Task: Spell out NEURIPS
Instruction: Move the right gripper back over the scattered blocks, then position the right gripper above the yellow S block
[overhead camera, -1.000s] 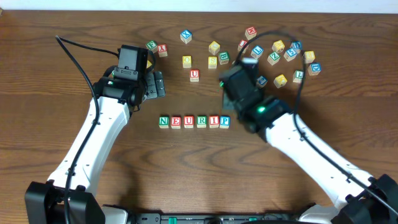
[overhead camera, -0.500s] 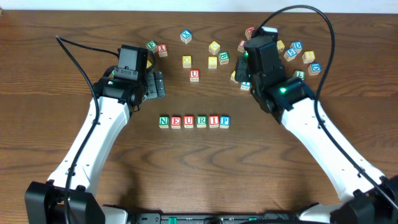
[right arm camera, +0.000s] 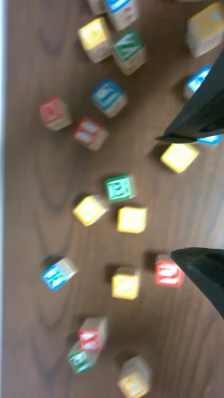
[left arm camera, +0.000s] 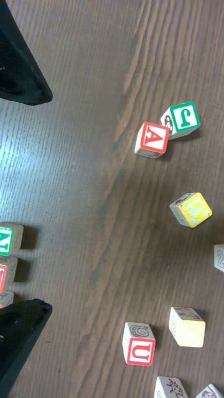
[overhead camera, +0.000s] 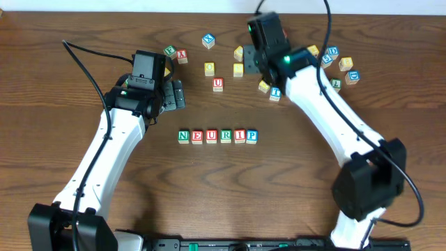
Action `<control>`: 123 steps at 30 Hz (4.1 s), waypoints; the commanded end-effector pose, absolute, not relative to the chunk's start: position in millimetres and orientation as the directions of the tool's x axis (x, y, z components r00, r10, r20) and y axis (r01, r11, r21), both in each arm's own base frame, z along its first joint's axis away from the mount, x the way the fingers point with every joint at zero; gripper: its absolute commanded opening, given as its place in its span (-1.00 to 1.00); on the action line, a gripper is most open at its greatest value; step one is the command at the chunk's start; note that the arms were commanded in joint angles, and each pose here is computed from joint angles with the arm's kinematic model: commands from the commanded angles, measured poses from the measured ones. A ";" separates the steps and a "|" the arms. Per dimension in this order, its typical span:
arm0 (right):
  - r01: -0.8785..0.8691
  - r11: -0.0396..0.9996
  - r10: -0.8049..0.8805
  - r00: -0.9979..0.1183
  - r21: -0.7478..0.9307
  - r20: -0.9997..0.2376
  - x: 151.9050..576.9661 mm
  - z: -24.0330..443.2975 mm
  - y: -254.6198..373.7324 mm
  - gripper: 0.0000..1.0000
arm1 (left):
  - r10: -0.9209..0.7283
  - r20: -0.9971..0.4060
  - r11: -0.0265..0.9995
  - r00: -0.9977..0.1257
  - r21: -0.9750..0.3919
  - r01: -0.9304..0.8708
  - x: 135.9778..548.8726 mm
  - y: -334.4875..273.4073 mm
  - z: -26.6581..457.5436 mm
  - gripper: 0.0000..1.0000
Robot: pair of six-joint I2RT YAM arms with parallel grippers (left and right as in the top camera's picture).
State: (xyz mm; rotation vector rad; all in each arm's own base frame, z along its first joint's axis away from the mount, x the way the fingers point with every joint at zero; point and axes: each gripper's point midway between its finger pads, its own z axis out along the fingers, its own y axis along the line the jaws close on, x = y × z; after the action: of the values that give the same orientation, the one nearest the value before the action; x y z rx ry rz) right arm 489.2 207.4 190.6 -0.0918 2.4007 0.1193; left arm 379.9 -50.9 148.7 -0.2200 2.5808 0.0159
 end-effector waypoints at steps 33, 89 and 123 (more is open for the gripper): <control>-0.213 0.972 -0.105 -0.771 0.099 -0.628 528.7 146.4 251.0 0.51 | -0.158 -0.560 0.986 -0.813 -0.048 -0.159 385.6 -50.9 166.9 0.96; -0.058 0.997 -0.021 -0.825 0.047 -0.564 528.7 66.4 261.1 0.41 | -0.158 -0.561 0.986 -0.813 -0.048 -0.159 385.6 -50.9 167.1 0.96; 0.000 1.000 0.012 -0.838 0.023 -0.546 528.2 37.9 258.6 0.41 | -0.158 -0.560 0.986 -0.813 -0.048 -0.159 385.6 -50.9 166.9 0.96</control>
State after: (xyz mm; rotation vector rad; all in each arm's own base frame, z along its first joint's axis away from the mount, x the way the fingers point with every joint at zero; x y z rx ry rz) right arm 525.9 254.4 36.9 -0.0118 2.5740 0.0194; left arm 380.0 -50.9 148.9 -0.2200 2.5805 0.0158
